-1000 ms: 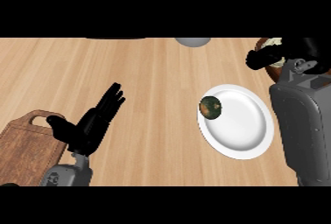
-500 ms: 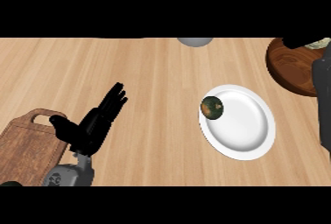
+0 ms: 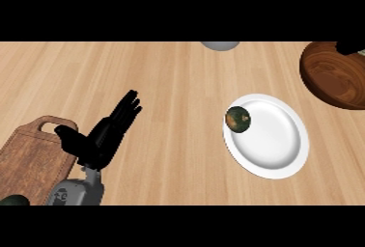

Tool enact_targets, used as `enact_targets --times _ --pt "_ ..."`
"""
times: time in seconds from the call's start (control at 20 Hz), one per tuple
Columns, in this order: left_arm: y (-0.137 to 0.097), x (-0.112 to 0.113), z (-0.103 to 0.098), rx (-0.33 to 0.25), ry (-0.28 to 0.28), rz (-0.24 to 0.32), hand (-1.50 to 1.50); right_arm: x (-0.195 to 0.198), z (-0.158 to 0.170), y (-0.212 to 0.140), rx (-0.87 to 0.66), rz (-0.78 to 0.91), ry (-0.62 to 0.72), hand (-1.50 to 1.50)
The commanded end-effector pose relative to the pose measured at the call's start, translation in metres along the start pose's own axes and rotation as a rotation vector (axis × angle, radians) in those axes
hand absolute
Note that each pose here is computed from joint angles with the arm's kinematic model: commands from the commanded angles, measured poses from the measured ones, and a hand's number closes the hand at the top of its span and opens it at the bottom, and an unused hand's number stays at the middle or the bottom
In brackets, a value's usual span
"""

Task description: Pick the cupcake from the plate and place it in the bowl

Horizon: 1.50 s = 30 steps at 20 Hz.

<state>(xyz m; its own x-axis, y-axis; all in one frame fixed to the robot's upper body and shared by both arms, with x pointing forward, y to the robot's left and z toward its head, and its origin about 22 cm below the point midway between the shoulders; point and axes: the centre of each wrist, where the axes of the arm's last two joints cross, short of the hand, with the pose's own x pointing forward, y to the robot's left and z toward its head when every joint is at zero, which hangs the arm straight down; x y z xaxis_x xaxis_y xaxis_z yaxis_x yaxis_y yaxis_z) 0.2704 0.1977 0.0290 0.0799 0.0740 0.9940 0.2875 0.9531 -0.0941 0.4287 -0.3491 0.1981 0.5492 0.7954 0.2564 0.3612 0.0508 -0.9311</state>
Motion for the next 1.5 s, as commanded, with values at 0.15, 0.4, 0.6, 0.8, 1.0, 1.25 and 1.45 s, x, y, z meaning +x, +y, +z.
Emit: enact_targets --times 0.15,0.4,0.6,0.8,1.0,1.25,1.45 --pt "-0.007 0.003 -0.004 -0.011 -0.007 -0.002 0.0 -0.045 -0.016 0.031 0.142 0.125 0.125 1.5" --pt "-0.007 -0.001 -0.006 -0.041 -0.013 -0.007 0.0 -0.063 -0.013 0.05 0.183 -0.025 0.232 -1.5" --pt "-0.011 0.003 -0.007 -0.013 -0.038 0.005 0.0 -0.074 -0.014 0.051 0.153 -0.17 0.171 -1.5" --pt "-0.004 0.009 -0.003 -0.009 -0.034 -0.004 0.0 -0.081 -0.015 0.047 0.01 -0.436 0.181 -1.5" --pt "-0.009 -0.002 0.0 0.009 -0.003 0.016 0.0 -0.065 -0.016 0.037 -0.193 -0.699 0.118 -1.5" --pt "0.01 0.004 0.009 0.04 0.02 0.012 0.0 -0.07 -0.009 0.039 -0.253 -0.89 -0.071 -1.5" --pt "0.015 -0.006 0.006 0.086 0.021 0.013 0.0 -0.064 0.012 0.047 -0.256 -1.018 -0.137 -1.5"
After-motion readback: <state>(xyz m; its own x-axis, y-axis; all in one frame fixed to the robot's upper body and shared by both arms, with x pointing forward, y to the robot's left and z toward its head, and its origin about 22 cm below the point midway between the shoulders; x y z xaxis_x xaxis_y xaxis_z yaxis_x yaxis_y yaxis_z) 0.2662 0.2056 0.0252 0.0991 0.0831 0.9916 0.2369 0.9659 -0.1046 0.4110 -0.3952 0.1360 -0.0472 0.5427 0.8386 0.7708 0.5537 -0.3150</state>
